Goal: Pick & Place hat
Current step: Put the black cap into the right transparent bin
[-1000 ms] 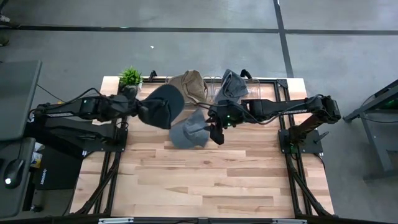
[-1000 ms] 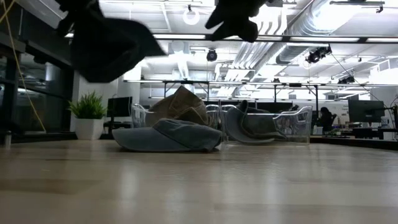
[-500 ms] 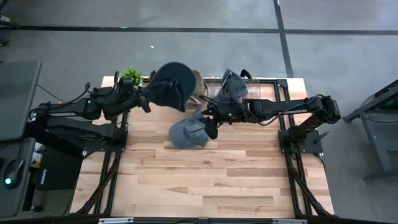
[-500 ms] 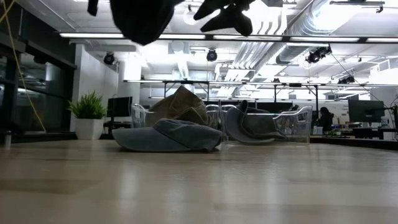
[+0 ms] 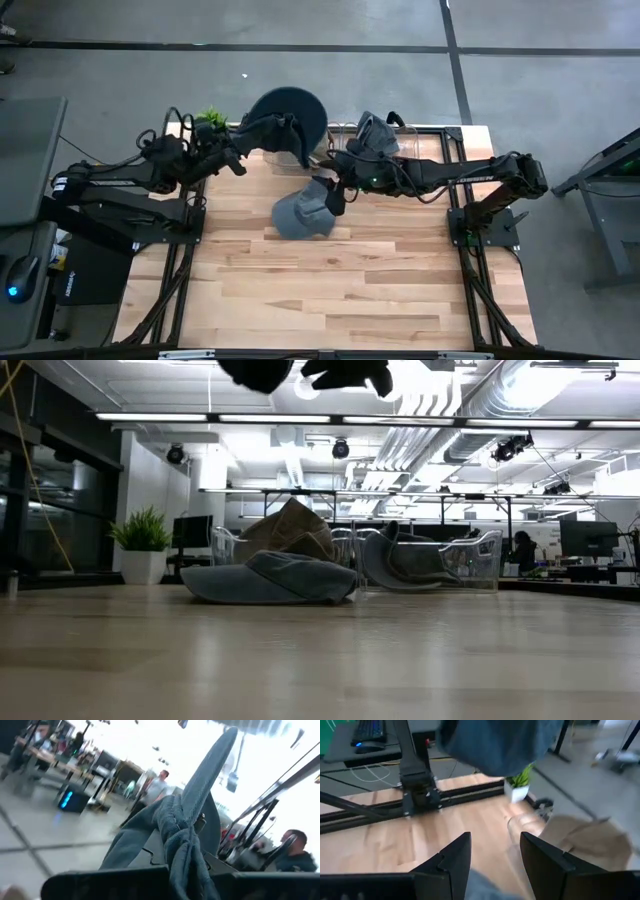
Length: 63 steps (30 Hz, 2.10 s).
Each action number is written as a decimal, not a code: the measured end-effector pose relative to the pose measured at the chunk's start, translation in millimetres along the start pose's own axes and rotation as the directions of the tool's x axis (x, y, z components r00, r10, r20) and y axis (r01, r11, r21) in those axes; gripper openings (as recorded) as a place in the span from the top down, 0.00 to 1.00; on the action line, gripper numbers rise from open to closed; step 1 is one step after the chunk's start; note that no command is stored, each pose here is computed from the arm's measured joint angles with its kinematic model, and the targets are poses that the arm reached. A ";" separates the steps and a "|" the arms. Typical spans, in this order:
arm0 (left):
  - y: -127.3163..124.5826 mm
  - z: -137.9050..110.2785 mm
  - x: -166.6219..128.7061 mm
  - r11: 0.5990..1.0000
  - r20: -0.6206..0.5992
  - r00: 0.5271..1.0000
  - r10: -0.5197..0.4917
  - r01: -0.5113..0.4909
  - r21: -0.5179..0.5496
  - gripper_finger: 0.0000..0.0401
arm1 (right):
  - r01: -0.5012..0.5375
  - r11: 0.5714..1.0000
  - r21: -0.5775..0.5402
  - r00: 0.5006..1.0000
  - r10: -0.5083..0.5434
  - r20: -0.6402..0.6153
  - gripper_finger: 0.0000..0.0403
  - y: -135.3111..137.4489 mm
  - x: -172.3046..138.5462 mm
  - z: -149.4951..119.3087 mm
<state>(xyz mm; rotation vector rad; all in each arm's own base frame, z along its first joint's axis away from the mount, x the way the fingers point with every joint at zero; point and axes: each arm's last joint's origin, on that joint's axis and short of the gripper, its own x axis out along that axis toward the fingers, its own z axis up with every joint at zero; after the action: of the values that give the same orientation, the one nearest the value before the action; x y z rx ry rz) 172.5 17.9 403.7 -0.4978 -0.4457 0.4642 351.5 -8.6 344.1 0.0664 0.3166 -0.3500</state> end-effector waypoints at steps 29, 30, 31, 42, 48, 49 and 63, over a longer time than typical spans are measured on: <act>-14.2 3.2 13.6 0.978 0.150 0.969 -0.197 0.205 -0.040 1.00 | 0.069 0.993 -0.100 0.966 -0.042 0.253 0.59 -12.3 2.1 26.5; -14.9 1.6 15.7 0.977 0.154 0.968 -0.200 0.208 -0.038 1.00 | 0.068 0.993 -0.093 0.966 -0.043 0.254 0.59 -12.0 3.7 25.8; -15.2 -0.6 17.6 0.977 0.153 0.968 -0.200 0.208 -0.036 1.00 | 0.066 0.994 -0.085 0.966 -0.042 0.255 0.59 -11.9 4.2 25.6; -18.4 -0.2 21.3 0.972 0.172 0.959 -0.226 0.233 -0.021 1.00 | 0.032 0.997 -0.065 0.958 -0.012 0.287 0.59 -6.3 21.8 19.5; -27.6 15.9 23.2 0.969 0.174 0.953 -0.248 0.246 0.030 1.00 | -0.001 0.997 -0.075 0.958 0.023 0.287 0.59 -1.3 38.2 10.1; -29.3 19.5 23.3 0.969 0.171 0.954 -0.248 0.245 0.035 1.00 | -0.011 0.997 -0.070 0.955 0.031 0.295 0.59 0.0 42.5 8.1; -35.0 32.9 22.8 0.971 0.143 0.961 -0.235 0.227 0.069 1.00 | -0.076 0.997 0.030 0.794 0.042 0.607 0.59 11.4 81.9 -4.3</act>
<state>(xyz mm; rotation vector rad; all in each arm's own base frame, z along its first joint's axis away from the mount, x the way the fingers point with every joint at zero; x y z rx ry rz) 185.0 13.8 455.2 -0.3557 -0.6280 0.2872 427.1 -24.1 314.2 0.0121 -0.3385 -0.2994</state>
